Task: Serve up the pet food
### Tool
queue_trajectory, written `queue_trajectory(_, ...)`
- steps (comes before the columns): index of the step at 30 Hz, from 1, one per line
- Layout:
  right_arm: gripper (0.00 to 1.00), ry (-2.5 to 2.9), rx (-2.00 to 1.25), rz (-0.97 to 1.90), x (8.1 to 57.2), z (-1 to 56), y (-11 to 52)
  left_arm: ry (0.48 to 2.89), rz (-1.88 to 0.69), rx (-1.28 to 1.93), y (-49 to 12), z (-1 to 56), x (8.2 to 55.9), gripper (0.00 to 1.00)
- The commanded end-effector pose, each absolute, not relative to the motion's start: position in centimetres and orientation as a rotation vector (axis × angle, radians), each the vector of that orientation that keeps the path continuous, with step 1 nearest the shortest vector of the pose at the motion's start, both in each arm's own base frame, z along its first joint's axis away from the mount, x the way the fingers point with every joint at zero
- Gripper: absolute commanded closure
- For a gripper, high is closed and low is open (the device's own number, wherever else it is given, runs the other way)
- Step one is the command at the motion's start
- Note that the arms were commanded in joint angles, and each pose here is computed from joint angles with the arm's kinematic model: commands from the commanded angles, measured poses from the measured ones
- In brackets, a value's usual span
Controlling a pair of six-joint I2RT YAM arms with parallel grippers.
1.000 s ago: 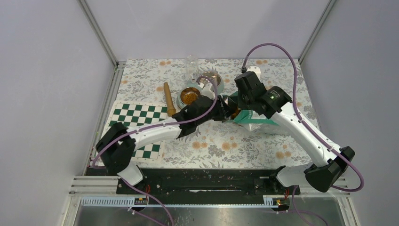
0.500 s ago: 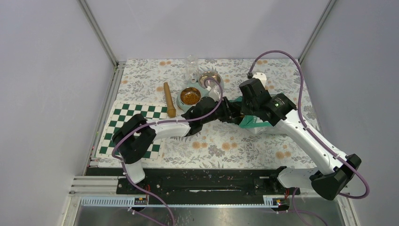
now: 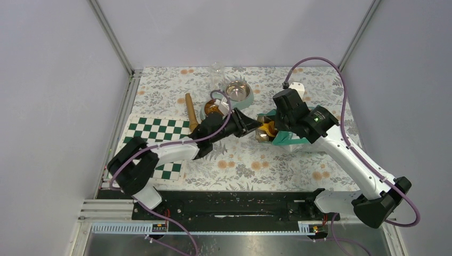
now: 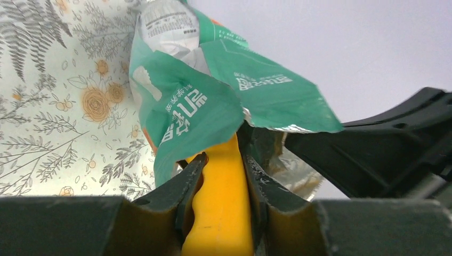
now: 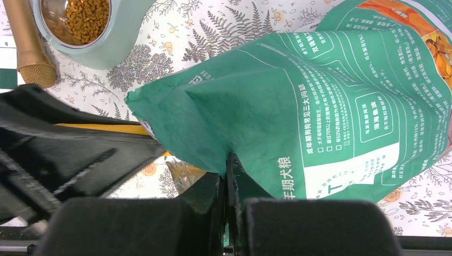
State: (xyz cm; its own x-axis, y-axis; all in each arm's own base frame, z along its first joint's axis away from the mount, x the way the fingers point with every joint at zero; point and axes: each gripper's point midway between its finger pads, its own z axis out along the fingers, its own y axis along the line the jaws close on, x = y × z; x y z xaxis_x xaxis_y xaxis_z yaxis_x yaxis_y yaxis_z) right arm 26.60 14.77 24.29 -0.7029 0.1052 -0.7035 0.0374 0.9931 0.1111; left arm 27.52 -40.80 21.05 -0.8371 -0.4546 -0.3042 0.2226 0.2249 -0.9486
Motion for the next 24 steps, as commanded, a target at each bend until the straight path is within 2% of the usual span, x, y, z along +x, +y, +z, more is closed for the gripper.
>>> queue_trajectory(1,1.0,2.202,0.175,0.209,27.5,29.4,14.8,1.792,-1.68,-0.241,-37.8,26.9,28.2,1.0)
queue_trajectory(8,1.0,2.179,0.178,0.238,28.0,31.6,14.7,1.833,-1.569,-0.238,-35.3,27.7,28.3,1.0)
queue_trajectory(17,1.0,2.185,0.208,0.387,28.4,34.0,15.6,1.833,-1.571,-0.272,-34.2,28.5,29.3,1.0)
queue_trajectory(24,1.0,2.177,0.225,0.475,28.4,35.2,15.6,1.761,-1.49,-0.111,-34.3,30.9,29.7,1.0)
